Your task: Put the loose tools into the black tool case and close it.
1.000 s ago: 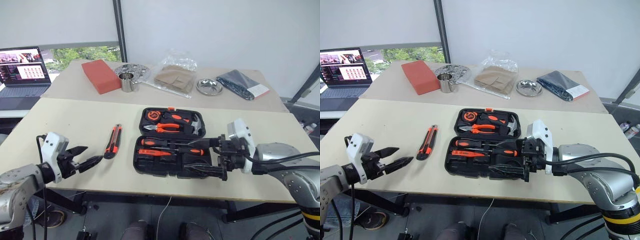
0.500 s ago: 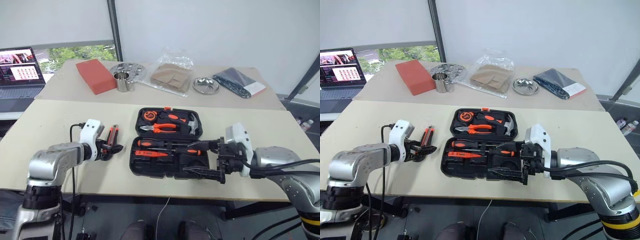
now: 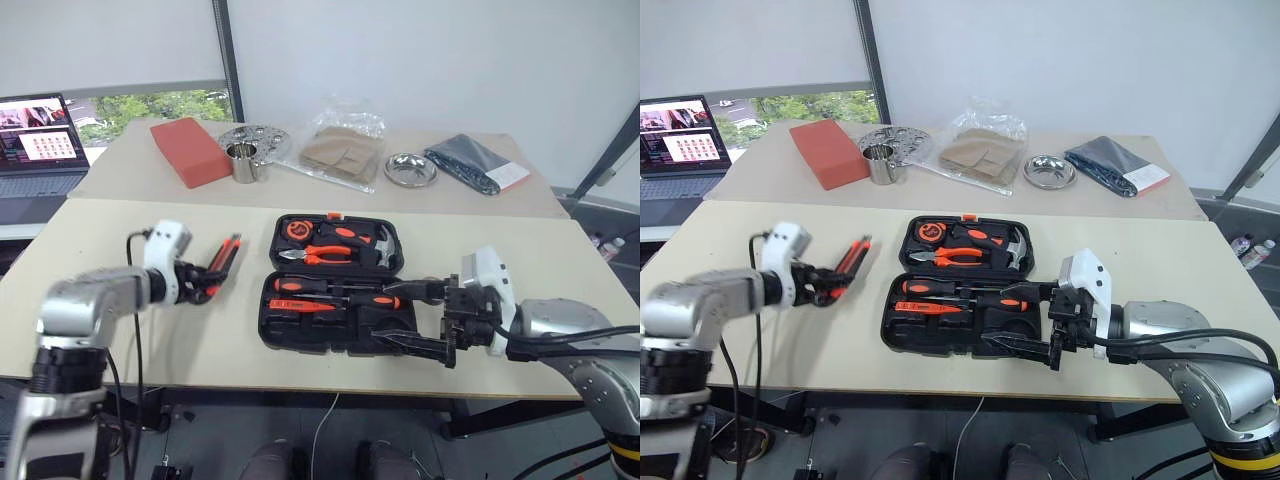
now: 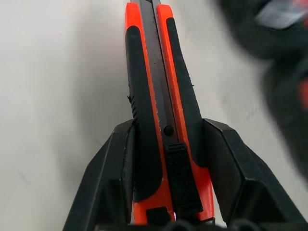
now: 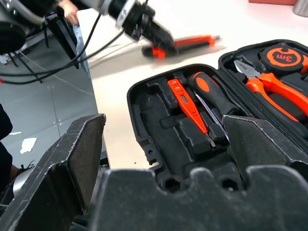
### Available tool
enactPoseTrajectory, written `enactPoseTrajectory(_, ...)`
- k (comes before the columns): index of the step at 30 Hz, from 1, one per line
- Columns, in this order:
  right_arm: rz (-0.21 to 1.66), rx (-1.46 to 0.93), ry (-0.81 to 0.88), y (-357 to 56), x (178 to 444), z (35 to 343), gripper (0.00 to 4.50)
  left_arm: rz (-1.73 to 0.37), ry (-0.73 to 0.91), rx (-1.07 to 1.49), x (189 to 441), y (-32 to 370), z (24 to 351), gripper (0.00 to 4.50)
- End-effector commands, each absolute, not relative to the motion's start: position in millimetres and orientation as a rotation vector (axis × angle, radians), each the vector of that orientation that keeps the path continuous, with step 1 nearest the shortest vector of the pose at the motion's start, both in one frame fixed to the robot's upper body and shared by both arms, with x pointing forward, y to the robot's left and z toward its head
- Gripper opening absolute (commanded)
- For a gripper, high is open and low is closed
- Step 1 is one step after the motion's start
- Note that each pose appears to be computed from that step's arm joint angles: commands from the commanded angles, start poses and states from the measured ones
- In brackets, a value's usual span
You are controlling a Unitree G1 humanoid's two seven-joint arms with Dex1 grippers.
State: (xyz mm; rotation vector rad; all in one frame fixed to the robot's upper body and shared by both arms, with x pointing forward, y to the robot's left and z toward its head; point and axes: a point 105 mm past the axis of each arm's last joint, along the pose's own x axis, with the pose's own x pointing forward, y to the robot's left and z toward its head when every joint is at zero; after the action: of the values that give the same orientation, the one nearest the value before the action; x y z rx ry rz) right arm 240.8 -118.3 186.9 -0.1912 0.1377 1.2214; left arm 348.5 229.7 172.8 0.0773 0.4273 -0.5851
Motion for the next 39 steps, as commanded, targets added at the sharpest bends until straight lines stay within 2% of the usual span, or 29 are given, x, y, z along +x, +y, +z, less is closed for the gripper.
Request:
enactPoseTrajectory(1,1.231,-0.218,0.163,-123.0,231.4,188.2,4.50,-1.121,0.278,0.323,309.9,185.5,220.5,1.65)
enactPoseTrajectory(3,1.237,-0.207,0.193,-125.4,226.8,184.9,4.50,-1.301,0.329,0.414,297.3,172.3,216.0,1.65)
enactPoseTrajectory(8,1.174,-0.222,0.183,-129.0,220.7,182.9,4.50,-1.610,0.395,0.607,293.5,122.6,185.9,1.65)
enactPoseTrajectory(15,1.081,-0.206,0.181,-133.8,207.1,180.2,4.50,-1.715,0.483,0.719,308.3,81.4,146.2,1.65)
enactPoseTrajectory(20,1.020,-0.200,0.165,-138.0,204.9,182.3,4.50,-1.688,0.519,0.788,325.0,76.4,129.4,1.65)
enactPoseTrajectory(22,1.009,-0.201,0.162,-138.5,204.7,182.7,4.50,-1.709,0.535,0.777,324.2,77.6,131.3,2.66)
enactPoseTrajectory(23,1.007,-0.203,0.163,-138.5,204.5,182.7,4.50,-1.726,0.542,0.763,322.2,78.3,133.7,2.88)
enactPoseTrajectory(24,1.006,-0.203,0.163,-138.5,204.3,182.6,4.50,-1.739,0.548,0.752,320.0,79.9,135.6,3.40)
enactPoseTrajectory(25,1.004,-0.202,0.163,-138.6,204.3,182.6,4.50,-1.745,0.555,0.743,318.3,82.0,137.8,3.63)
enactPoseTrajectory(27,1.002,-0.201,0.162,-139.0,204.4,182.8,4.50,-1.752,0.549,0.729,315.5,85.5,143.0,4.37)
enactPoseTrajectory(28,1.001,-0.201,0.161,-139.3,205.0,182.9,4.50,-1.755,0.538,0.697,314.4,84.8,148.4,4.44)
enactPoseTrajectory(32,0.999,-0.201,0.161,-140.5,207.8,182.6,4.50,-1.775,0.458,0.557,312.2,76.7,170.2,4.44)
enactPoseTrajectory(33,0.999,-0.200,0.161,-140.6,208.2,182.6,4.50,-1.778,0.440,0.539,312.2,75.4,173.0,3.88)
enactPoseTrajectory(35,1.003,-0.199,0.160,-140.4,209.3,182.8,4.50,-1.772,0.420,0.532,314.3,73.7,172.4,3.44)
enactPoseTrajectory(36,1.006,-0.199,0.159,-140.0,210.1,182.9,4.50,-1.767,0.409,0.543,315.8,72.4,169.8,2.95)
enactPoseTrajectory(39,1.010,-0.198,0.158,-139.7,212.1,183.5,4.50,-1.762,0.399,0.574,317.1,69.7,163.3,1.92)
